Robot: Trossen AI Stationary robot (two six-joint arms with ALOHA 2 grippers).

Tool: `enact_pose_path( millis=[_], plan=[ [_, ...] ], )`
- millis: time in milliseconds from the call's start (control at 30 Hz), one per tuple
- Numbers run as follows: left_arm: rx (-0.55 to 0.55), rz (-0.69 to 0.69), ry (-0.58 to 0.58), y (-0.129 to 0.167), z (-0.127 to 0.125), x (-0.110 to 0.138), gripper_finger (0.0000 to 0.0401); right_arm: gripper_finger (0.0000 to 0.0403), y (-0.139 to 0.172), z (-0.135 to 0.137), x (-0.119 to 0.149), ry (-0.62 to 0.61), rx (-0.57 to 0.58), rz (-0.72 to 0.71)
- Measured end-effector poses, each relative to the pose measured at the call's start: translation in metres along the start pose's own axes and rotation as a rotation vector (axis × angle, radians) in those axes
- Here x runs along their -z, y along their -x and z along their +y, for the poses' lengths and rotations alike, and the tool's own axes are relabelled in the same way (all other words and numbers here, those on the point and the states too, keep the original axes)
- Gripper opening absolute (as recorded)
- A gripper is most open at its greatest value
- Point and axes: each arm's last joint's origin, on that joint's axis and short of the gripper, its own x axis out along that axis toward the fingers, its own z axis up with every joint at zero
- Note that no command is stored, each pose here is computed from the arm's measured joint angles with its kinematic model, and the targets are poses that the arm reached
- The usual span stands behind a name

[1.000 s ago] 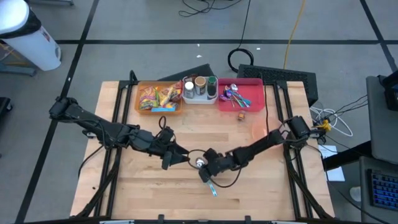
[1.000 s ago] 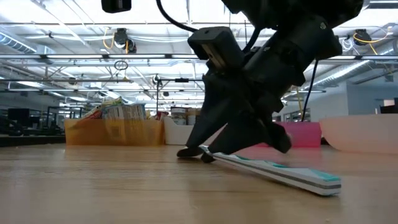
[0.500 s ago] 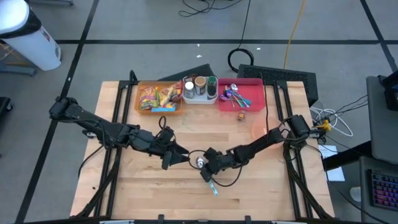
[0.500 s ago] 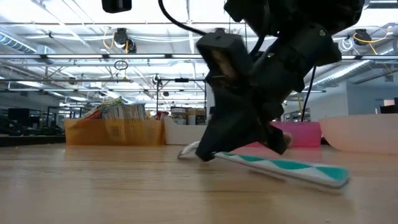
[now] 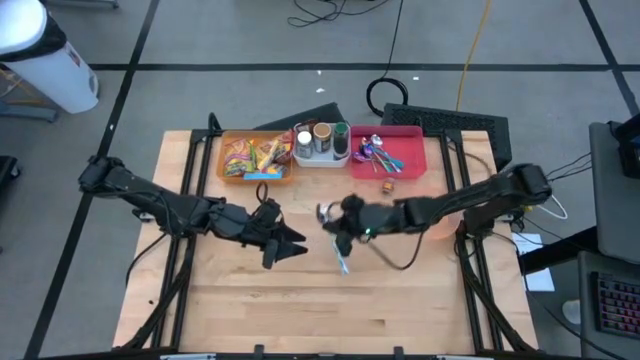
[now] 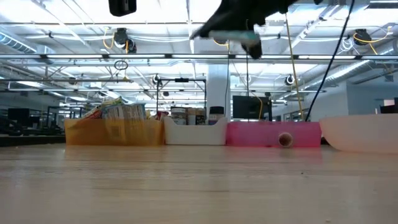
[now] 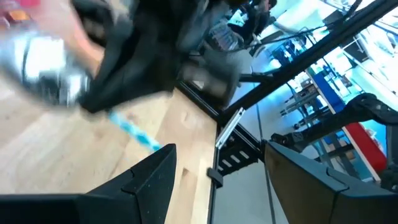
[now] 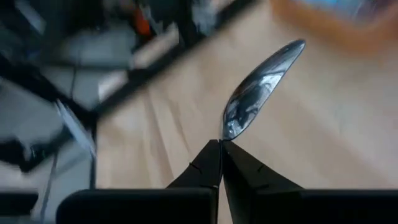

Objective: Pick & Place Food Item
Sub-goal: Put the white blue spoon into the red bin

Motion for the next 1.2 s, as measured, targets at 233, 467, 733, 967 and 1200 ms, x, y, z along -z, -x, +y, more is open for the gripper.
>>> enact_pose_path(
  millis=[233, 467, 733, 967, 1200],
  plan=[
    [-0.009, -0.044, -0.030, 0.000, 0.005, -0.011, 0.0250, 0.0001, 0.043, 0.000, -0.041, 0.014, -0.006, -0.197],
    [-0.018, -0.122, -0.040, -0.003, 0.014, -0.026, 0.0250, 0.0000, 0.058, -0.001, -0.054, 0.032, -0.006, -0.261],
    [-0.048, -0.235, -0.050, -0.002, 0.029, -0.052, 0.0250, 0.0000, 0.059, 0.004, -0.051, 0.063, -0.028, -0.254],
    [-0.027, -0.233, -0.061, -0.004, 0.042, -0.065, 0.0250, 0.0000, 0.061, 0.011, -0.055, 0.059, -0.139, -0.270],
    [0.085, -0.274, -0.049, -0.020, 0.050, -0.074, 0.0250, 0.0000, 0.062, 0.014, -0.054, 0.063, -0.156, -0.278]
  ],
)
